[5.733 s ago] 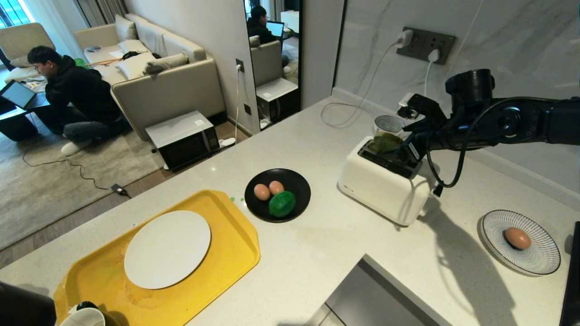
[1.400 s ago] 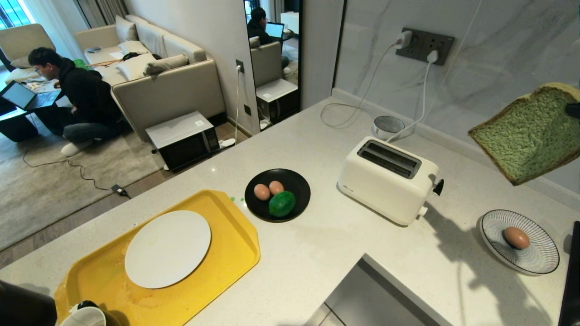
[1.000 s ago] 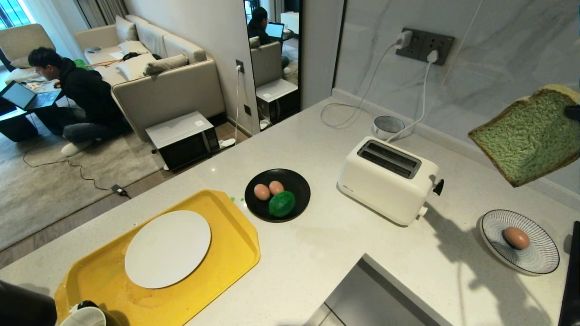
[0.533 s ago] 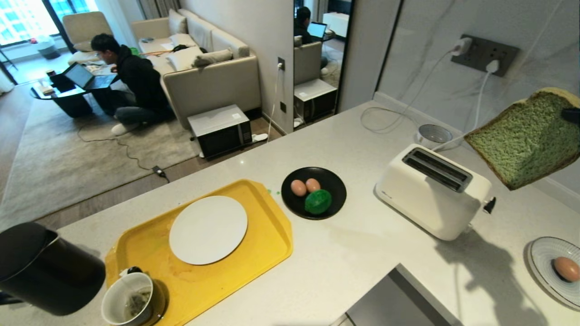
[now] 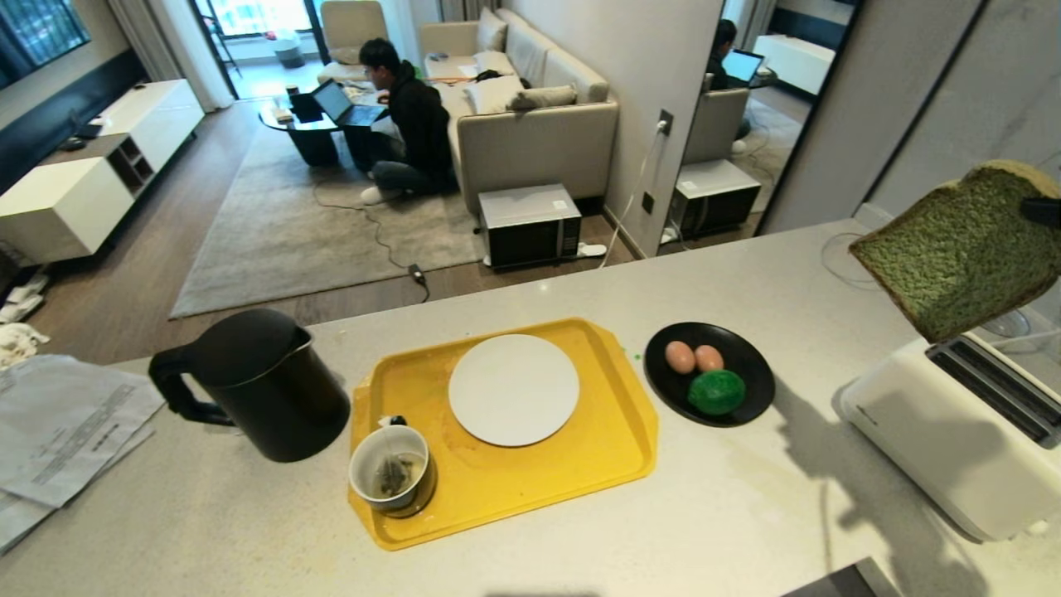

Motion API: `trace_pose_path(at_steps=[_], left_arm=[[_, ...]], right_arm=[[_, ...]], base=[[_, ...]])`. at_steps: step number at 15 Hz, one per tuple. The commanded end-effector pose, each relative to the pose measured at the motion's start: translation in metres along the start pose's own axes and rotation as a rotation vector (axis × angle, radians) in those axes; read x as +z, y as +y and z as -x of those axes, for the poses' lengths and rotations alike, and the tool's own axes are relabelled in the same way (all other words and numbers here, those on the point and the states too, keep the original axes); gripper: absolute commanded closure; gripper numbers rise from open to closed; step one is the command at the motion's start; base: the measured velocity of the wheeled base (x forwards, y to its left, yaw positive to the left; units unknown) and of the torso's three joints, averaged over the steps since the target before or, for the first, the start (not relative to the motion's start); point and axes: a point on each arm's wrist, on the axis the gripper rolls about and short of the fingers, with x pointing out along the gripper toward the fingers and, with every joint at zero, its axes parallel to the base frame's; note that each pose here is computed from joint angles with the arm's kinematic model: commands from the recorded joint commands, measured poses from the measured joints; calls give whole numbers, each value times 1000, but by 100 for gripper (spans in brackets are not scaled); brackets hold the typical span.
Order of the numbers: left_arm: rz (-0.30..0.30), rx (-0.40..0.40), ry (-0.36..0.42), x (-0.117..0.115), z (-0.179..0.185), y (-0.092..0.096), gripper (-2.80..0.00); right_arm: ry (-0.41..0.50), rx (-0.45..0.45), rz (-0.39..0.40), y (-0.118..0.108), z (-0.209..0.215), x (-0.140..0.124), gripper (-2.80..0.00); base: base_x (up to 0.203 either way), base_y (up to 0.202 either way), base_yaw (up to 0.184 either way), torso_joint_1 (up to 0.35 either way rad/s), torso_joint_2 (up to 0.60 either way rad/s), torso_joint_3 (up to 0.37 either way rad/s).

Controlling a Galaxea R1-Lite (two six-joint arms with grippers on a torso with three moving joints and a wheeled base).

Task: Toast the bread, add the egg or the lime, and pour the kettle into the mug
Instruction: Put the baked bread on a plate

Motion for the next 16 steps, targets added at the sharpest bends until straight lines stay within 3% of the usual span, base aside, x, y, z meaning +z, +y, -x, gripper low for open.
trace_pose_path(at_steps=[1, 9, 13, 16], left_arm=[[0, 2, 0, 0, 0, 0, 0], [0, 0, -1, 0, 0, 0, 0], [0, 0, -1, 0, 0, 0, 0], [0, 0, -1, 0, 0, 0, 0]], right_arm=[[7, 5, 1, 1, -1, -2, 0], [24, 21, -2, 3, -1, -8, 0], [42, 45, 56, 6, -4, -11, 0], [94, 133, 73, 18, -19, -15, 0]], base=[[-1, -7, 172, 2, 1, -2], [0, -8, 159, 2, 1, 4], [0, 0, 0, 0, 0, 0], [0, 0, 0, 0, 0, 0]])
